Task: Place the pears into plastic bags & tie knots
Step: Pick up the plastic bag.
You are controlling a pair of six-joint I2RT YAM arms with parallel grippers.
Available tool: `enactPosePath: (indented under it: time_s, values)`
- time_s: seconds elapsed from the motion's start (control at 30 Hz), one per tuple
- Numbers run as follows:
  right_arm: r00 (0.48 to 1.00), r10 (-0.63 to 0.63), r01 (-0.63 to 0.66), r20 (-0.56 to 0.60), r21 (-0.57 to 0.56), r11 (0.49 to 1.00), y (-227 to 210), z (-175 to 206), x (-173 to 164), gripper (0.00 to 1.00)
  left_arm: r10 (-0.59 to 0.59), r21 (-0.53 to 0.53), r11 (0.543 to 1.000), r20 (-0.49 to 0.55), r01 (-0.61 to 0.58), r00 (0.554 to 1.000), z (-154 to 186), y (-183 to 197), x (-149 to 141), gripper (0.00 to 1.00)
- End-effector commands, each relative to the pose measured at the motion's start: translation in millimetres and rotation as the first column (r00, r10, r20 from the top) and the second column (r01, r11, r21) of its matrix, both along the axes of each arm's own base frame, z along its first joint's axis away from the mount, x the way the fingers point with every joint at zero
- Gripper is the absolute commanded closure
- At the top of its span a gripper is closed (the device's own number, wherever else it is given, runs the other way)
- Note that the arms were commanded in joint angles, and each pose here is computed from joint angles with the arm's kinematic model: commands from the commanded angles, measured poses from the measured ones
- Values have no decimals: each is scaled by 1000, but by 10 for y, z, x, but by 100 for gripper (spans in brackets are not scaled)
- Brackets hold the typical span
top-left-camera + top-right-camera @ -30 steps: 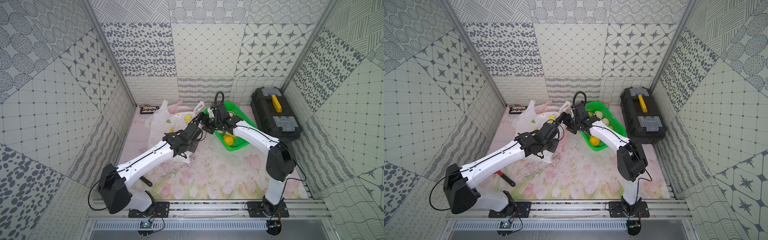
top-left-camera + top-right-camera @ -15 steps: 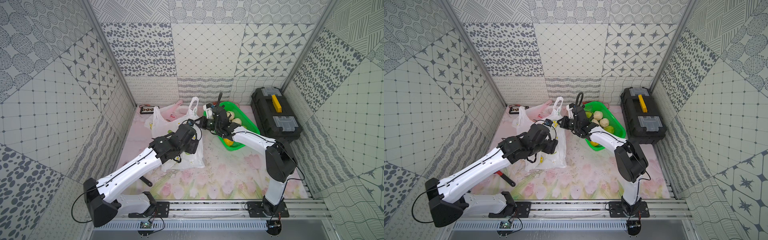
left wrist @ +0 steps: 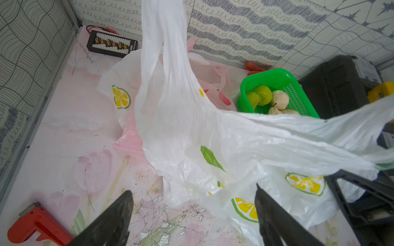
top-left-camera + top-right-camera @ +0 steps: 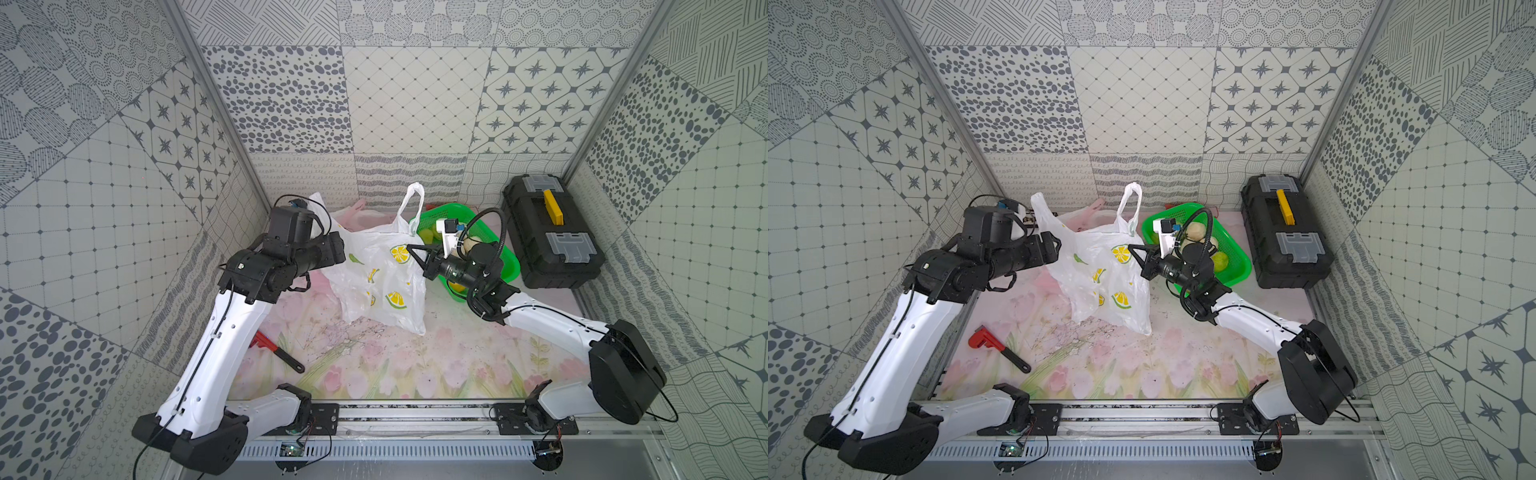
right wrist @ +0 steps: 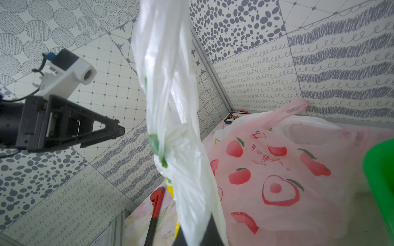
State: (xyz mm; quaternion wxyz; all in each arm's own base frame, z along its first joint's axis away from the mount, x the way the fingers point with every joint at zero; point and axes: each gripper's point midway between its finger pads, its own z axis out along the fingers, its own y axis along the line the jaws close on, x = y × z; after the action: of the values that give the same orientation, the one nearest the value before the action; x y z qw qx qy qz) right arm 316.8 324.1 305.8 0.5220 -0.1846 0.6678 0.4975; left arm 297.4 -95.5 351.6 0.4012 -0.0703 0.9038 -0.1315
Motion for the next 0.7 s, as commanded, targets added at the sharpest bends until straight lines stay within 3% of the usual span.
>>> enactPosePath:
  time_s: [0.0,0.13,0.23,0.47,0.57,0.67]
  values:
    - [985,-22,12,169,56,998,-62,397,-207,100,-45,-130,991,-102,31,994,-52,-169,32,3]
    - [983,-35,24,181,60,998,-96,392,-330,100,21,-60,998,-165,-32,986,-221,-72,151,1]
    - [983,-19,8,183,63,998,-85,369,-428,100,74,-32,996,-142,-80,987,-196,14,235,1]
    - [983,16,-29,183,69,997,-6,310,-576,100,36,-78,996,-114,-45,993,-164,-170,554,2]
    - [986,1,-18,168,95,995,-35,304,-564,100,65,-7,998,-143,-66,988,-312,-86,595,14]
    - [988,2,-20,154,115,993,-50,297,-576,100,100,56,994,-153,-92,983,-399,28,583,19]
